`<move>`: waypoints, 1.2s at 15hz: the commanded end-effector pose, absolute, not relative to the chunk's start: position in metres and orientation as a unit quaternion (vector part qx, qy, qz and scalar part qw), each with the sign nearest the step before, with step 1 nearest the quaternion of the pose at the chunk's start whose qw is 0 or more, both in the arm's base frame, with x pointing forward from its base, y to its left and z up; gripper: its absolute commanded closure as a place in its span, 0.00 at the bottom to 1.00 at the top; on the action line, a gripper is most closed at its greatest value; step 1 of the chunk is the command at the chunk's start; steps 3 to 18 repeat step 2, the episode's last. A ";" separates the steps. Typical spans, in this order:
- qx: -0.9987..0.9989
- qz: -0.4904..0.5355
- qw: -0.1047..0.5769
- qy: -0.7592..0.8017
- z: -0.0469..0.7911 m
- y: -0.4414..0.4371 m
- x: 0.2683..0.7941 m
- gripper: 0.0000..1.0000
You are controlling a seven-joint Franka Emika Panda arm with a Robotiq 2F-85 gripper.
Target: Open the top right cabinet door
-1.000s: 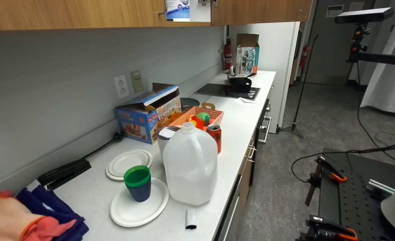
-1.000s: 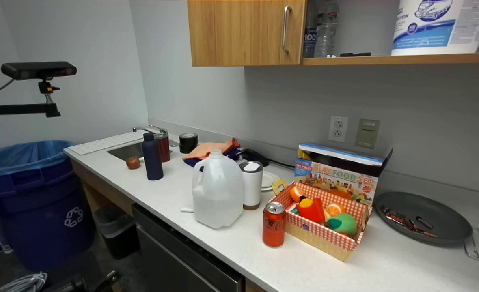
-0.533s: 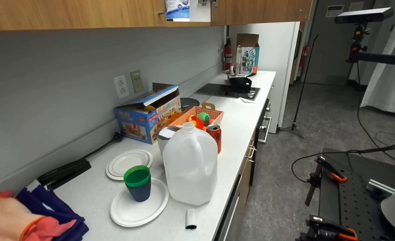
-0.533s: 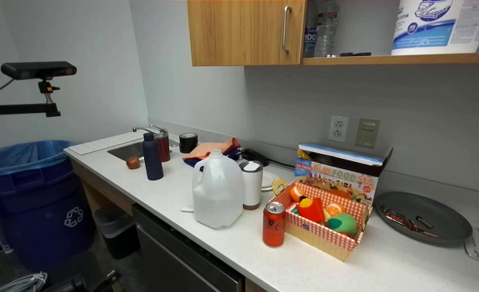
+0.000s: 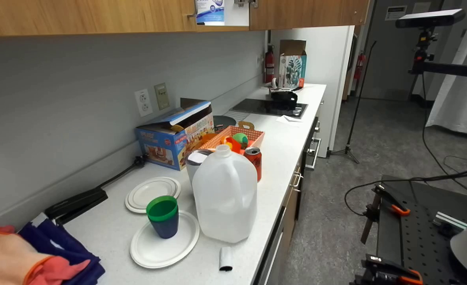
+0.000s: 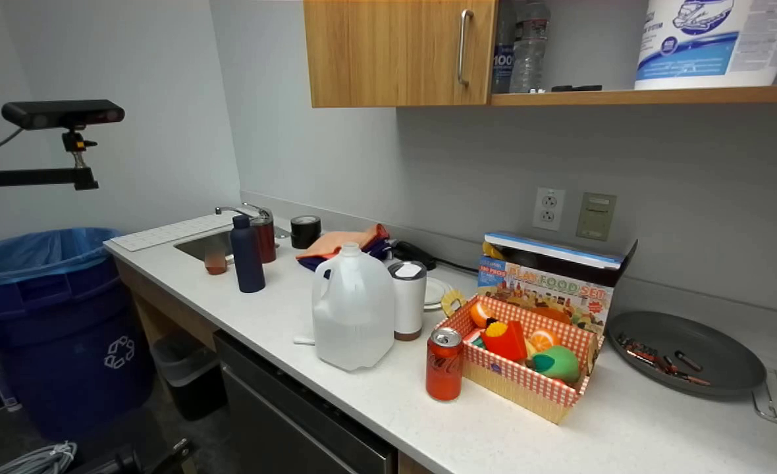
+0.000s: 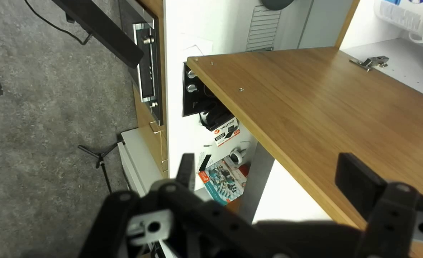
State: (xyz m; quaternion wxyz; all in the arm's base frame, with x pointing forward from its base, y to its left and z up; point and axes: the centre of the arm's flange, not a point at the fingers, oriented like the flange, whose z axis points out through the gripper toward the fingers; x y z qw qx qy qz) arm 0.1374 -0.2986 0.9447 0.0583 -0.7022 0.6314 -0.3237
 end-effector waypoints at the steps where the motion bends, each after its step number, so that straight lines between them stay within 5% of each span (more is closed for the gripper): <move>1: -0.702 -0.324 0.058 0.631 0.945 -0.299 0.137 0.00; 18: -0.702 -0.324 0.058 0.631 0.945 -0.299 0.137 0.00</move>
